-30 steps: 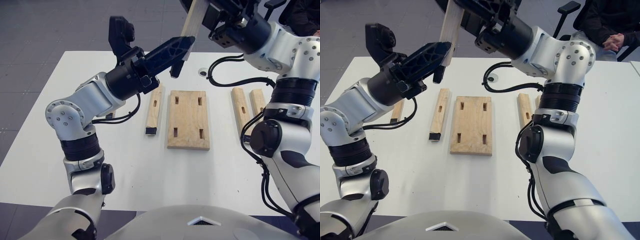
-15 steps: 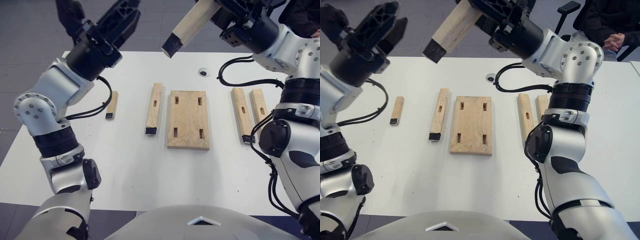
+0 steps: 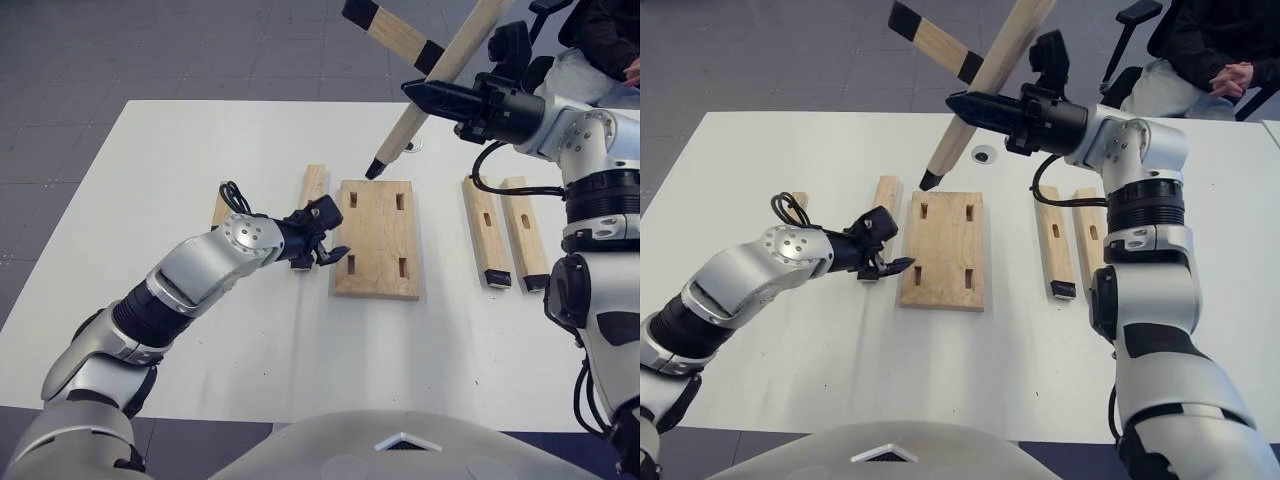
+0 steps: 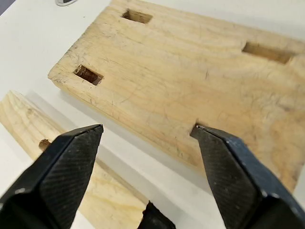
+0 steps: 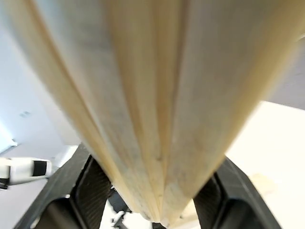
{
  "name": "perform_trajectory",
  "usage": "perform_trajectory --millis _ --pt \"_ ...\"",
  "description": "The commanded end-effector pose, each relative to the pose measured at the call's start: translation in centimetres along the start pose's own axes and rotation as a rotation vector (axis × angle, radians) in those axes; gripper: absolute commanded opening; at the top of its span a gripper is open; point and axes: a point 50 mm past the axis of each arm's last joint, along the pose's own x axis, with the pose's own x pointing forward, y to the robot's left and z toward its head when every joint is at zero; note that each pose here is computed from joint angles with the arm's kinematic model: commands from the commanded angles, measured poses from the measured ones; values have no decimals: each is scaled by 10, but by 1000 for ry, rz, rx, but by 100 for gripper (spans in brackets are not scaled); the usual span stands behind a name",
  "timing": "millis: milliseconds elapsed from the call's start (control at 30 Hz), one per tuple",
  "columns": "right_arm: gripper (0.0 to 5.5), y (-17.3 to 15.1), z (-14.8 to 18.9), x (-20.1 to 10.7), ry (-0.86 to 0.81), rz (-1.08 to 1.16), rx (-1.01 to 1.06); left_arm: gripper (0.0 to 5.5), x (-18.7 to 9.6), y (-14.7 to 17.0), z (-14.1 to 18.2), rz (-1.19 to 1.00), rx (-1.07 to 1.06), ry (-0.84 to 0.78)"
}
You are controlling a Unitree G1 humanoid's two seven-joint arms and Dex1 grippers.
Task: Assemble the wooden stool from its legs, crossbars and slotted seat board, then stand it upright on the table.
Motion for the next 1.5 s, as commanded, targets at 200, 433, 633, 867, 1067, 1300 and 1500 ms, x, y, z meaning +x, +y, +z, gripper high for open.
perform_trajectory --millis 200,433,633,867,1067,1300,1500 --pt "218 -9 6 6 -48 -54 -72 362 -2 1 15 17 147 -10" --pt "218 -11 9 8 -75 -72 -73 362 2 -8 8 -40 167 30" --pt "218 -10 15 11 -102 -76 -80 362 1 -12 -1 -71 217 84" --pt "218 -13 11 12 -102 -97 -73 362 4 -11 7 -48 179 42" --pt "218 -12 15 13 -111 -91 -75 362 7 -17 -2 -84 193 76" --pt "218 -12 17 14 -121 -97 -80 362 11 -28 -7 -125 199 87" --pt "218 -16 13 11 -78 -156 -116 362 1 -33 -20 -208 281 167"
